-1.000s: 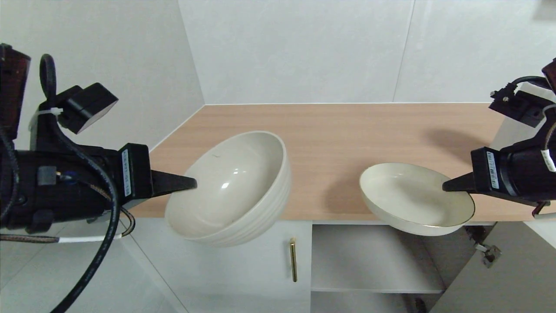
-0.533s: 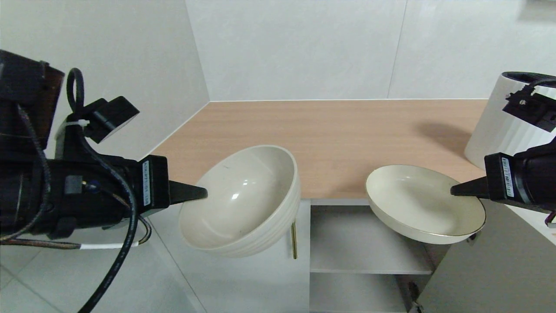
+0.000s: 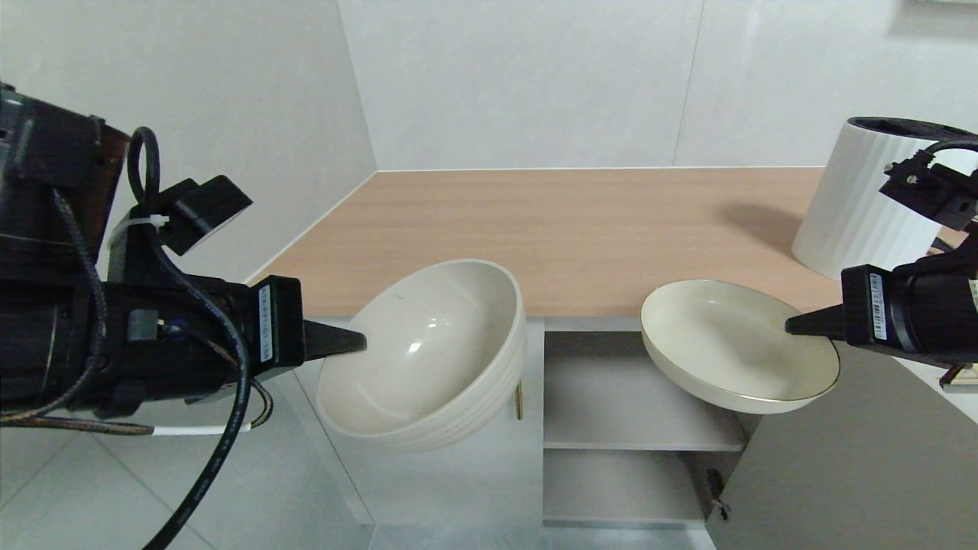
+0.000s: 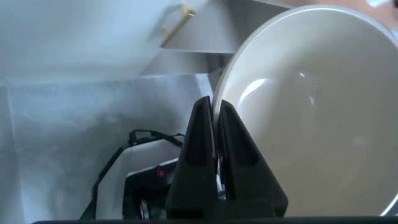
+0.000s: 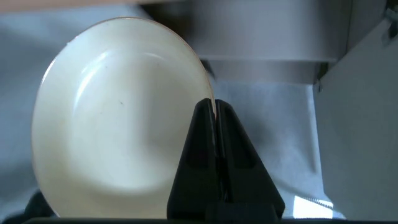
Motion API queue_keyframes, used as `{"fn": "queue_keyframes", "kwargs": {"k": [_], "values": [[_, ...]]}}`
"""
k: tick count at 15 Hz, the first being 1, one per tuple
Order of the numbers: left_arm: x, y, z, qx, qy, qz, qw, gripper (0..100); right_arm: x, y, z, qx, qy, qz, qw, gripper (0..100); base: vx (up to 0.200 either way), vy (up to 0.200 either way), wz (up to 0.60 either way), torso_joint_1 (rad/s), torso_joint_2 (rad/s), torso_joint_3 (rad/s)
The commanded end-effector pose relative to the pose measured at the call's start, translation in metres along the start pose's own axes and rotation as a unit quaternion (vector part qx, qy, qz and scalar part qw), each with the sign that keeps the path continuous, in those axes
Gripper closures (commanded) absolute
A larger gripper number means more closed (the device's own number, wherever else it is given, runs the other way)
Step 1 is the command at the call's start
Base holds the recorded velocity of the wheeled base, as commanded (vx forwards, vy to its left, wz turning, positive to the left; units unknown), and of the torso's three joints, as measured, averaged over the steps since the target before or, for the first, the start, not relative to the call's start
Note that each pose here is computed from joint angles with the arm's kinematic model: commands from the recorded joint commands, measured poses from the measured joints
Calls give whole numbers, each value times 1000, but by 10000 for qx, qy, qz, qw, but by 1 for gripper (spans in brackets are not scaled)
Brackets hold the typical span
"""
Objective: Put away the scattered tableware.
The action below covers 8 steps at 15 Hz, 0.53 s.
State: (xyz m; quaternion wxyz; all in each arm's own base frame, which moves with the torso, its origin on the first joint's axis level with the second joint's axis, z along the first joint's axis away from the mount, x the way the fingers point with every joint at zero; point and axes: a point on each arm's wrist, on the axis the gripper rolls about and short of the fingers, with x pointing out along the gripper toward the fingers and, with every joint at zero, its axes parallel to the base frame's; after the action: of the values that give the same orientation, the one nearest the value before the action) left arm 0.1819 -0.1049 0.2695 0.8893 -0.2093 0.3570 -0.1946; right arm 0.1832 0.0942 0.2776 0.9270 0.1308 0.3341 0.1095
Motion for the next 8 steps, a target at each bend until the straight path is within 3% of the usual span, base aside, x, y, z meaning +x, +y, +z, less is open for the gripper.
{"fn": "queue_keyframes", "kwargs": {"k": [1,5,8], "values": [[1,0,0,-5,16,8,10000,100,7,-2,-5,-52,91,-37,9999,100,0,0,0,0,0,0],[1,0,0,-5,16,8,10000,100,20,-4,-11,-184,80,-112,9997,100,0,0,0,-8,26,16],[1,0,0,1,26,6,10000,100,21,-4,-12,-185,84,-122,9997,100,0,0,0,-126,341,204]]}}
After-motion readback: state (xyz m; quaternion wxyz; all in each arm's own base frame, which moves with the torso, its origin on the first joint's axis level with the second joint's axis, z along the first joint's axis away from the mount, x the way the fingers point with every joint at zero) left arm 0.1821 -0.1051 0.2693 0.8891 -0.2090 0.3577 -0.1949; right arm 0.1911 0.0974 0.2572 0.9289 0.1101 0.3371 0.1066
